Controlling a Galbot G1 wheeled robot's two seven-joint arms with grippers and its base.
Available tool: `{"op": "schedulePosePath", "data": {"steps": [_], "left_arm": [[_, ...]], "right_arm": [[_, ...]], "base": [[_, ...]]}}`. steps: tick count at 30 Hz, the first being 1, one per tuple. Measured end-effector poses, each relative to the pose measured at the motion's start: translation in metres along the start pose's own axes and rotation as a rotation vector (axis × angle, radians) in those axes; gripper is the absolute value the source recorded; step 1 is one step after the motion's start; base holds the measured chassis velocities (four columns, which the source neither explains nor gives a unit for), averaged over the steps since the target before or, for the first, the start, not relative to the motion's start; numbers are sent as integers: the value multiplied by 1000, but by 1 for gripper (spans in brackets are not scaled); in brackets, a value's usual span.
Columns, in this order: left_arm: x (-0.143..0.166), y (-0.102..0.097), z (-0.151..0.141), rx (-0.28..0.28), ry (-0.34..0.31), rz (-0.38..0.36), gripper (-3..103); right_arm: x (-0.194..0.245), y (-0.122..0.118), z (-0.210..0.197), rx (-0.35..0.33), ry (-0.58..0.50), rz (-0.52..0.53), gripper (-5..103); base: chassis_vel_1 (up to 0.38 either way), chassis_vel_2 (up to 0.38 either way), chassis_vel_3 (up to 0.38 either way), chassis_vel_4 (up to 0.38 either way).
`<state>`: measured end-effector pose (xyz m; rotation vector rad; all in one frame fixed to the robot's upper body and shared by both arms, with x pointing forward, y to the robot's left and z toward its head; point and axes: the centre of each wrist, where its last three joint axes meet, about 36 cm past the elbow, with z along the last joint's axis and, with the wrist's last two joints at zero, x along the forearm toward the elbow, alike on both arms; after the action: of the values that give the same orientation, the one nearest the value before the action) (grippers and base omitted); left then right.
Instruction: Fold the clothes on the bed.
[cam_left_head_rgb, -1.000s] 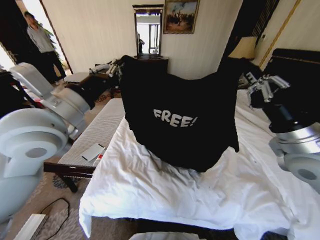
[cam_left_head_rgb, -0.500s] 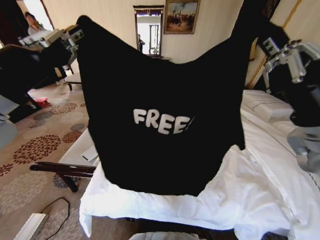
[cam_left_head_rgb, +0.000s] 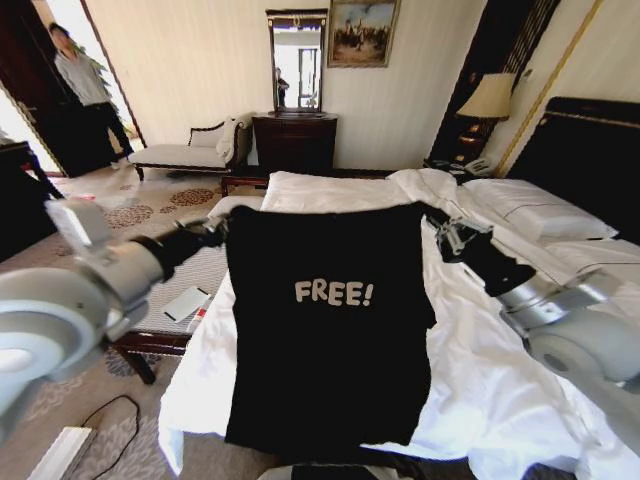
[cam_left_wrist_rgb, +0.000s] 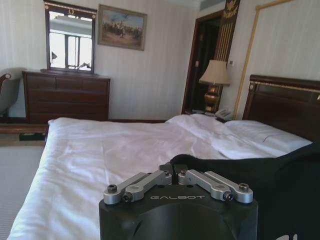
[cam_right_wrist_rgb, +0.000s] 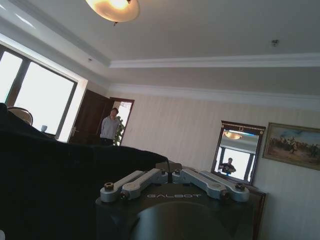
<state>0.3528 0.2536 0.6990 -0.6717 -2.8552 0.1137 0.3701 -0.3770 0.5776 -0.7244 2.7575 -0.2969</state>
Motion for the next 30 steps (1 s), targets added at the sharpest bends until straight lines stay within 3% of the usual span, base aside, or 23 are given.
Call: {"op": "schedulePosePath", "data": {"steps": [1,5,6,9,12,19,30], "left_arm": [[0,0,0,0,0,0,0],[-56,26,29,5,65,-71,0],[-56,26,29,5,65,-71,0],[-95,48,52,38,108,-134,0],[-116,56,62,61,124,-157,0],[-180,71,79,105,144,-212,0],[-244,78,97,121,192,-267,0]], "right_arm": [[0,0,0,0,0,0,0],[-13,-16,53,-12,84,18,0],[-13,-16,53,-12,84,18,0],[-37,-28,97,-20,96,62,0],[-52,-27,124,-52,110,92,0],[-110,-37,181,-47,117,168,0],[-152,-19,250,-15,188,216,0]], "base": [[0,0,0,0],[0,0,0,0],[0,0,0,0],[0,0,0,0],[0,0,0,0],[0,0,0,0],[0,0,0,0]]}}
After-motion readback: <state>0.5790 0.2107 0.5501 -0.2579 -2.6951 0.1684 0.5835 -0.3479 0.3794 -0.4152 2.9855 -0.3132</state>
